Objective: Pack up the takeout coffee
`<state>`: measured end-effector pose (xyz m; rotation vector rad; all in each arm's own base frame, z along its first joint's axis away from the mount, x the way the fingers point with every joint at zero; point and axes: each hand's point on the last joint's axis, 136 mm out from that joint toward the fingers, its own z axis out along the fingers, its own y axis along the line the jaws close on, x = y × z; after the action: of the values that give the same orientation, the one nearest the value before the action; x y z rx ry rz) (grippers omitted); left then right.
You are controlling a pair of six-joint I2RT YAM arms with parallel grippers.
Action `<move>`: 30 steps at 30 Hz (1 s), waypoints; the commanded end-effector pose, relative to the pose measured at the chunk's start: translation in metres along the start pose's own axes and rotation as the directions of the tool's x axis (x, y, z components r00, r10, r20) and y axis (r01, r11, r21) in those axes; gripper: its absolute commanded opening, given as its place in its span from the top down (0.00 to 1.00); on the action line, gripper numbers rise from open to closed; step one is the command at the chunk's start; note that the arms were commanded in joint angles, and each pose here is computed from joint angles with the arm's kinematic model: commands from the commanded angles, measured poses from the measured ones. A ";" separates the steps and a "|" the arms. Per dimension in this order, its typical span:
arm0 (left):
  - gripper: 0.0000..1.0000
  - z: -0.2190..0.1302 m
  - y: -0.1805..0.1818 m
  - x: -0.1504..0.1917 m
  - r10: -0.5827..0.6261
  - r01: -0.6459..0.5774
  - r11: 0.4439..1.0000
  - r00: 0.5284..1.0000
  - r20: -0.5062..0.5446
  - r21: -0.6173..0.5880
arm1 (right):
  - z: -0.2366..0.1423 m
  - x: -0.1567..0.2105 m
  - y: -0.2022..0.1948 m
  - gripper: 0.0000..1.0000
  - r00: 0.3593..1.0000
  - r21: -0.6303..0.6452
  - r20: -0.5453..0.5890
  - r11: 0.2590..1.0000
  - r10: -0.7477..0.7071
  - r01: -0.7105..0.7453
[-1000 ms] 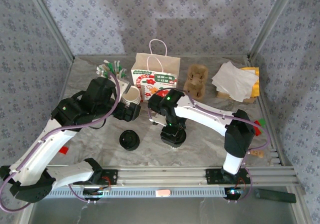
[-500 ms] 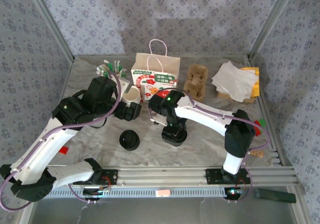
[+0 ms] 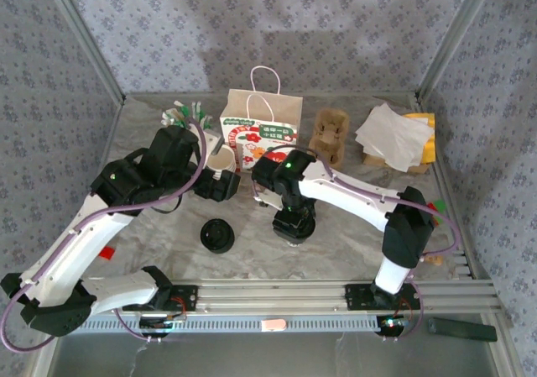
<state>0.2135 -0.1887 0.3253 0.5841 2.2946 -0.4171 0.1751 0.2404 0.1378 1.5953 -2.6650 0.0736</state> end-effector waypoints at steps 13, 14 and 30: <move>0.00 -0.006 0.001 -0.002 -0.011 0.011 1.000 1.000 0.014 0.000 | 0.003 -0.002 0.005 0.10 1.000 -0.031 -0.004 0.999 0.014 -0.014; 0.00 -0.006 0.002 -0.002 -0.011 0.011 1.000 1.000 0.013 -0.001 | 0.003 -0.002 0.006 0.10 1.000 -0.031 -0.006 0.999 0.012 -0.012; 0.00 -0.007 0.001 -0.003 -0.018 0.018 1.000 1.000 0.018 0.004 | 0.005 0.015 -0.005 0.11 0.999 0.013 -0.035 1.000 0.025 -0.025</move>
<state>0.2134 -0.1885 0.3253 0.5836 2.2951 -0.4166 0.1733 0.2348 0.1293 1.5707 -2.6509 0.0810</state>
